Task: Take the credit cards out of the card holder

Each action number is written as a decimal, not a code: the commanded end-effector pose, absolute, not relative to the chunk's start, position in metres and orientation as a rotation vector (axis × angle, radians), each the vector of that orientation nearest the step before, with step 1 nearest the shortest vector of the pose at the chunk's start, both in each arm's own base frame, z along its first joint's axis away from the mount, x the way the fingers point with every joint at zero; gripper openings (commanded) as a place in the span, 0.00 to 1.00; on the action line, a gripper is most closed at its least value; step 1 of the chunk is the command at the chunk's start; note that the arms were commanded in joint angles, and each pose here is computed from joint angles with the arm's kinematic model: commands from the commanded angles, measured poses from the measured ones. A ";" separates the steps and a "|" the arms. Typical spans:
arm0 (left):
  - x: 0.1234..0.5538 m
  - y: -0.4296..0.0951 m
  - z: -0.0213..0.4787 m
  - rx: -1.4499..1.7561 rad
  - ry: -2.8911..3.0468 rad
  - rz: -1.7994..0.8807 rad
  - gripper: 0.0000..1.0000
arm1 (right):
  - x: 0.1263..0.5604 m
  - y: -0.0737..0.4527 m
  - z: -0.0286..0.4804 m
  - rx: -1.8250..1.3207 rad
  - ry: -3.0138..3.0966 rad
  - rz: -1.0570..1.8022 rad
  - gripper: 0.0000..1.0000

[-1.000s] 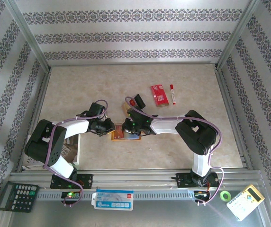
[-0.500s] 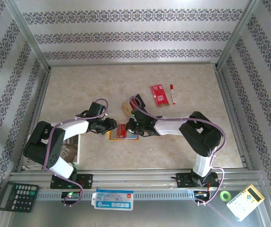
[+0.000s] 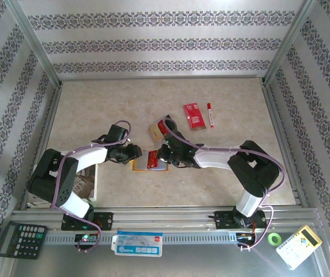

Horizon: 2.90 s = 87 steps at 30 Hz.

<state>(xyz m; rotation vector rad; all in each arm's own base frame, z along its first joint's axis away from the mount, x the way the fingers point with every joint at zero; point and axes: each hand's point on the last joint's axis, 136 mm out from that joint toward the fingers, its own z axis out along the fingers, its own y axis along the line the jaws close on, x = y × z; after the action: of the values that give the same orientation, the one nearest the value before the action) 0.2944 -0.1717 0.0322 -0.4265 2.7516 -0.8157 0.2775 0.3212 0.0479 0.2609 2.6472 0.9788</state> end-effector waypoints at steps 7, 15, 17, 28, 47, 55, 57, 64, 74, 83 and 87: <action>0.298 -0.185 0.066 -0.462 2.615 -1.055 0.60 | 0.284 0.304 0.080 0.158 2.486 1.007 0.00; 0.302 -0.211 0.094 -0.412 2.504 -1.338 0.70 | 0.286 0.311 0.111 0.141 2.364 1.255 0.00; 0.302 -0.215 0.103 -0.388 2.465 -1.389 0.73 | 0.287 0.313 0.119 0.142 2.333 1.323 0.00; 0.304 -0.219 0.140 -0.337 2.312 -1.513 0.88 | 0.288 0.311 0.161 0.145 2.190 1.545 0.00; 0.309 -0.227 0.199 -0.242 2.057 -1.730 0.44 | 0.300 0.315 0.194 0.186 2.057 1.795 0.00; 0.313 -0.220 0.220 -0.283 2.003 -1.719 0.00 | 0.298 0.325 0.207 0.124 2.008 1.878 0.10; 0.312 -0.219 0.221 -0.280 2.017 -1.698 0.00 | 0.297 0.330 0.210 0.105 2.003 1.903 0.15; 0.310 -0.218 0.221 -0.282 2.021 -1.692 0.00 | 0.299 0.344 0.214 0.092 1.987 1.951 0.19; 0.313 -0.212 0.203 -0.335 2.074 -1.650 0.05 | 0.307 0.340 0.201 0.126 2.026 1.881 0.01; 0.306 -0.157 0.129 -0.570 2.367 -1.193 0.63 | 0.333 0.296 0.170 0.175 2.217 1.514 0.00; 0.304 -0.144 0.124 -0.592 2.389 -1.121 0.75 | 0.345 0.269 0.157 0.148 2.324 1.268 0.00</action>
<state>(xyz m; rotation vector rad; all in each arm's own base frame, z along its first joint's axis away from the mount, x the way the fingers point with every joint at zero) 0.3095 -0.1600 0.1324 -0.5938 2.3262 -1.2561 0.3412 0.2882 0.1641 0.2249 2.2437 1.4878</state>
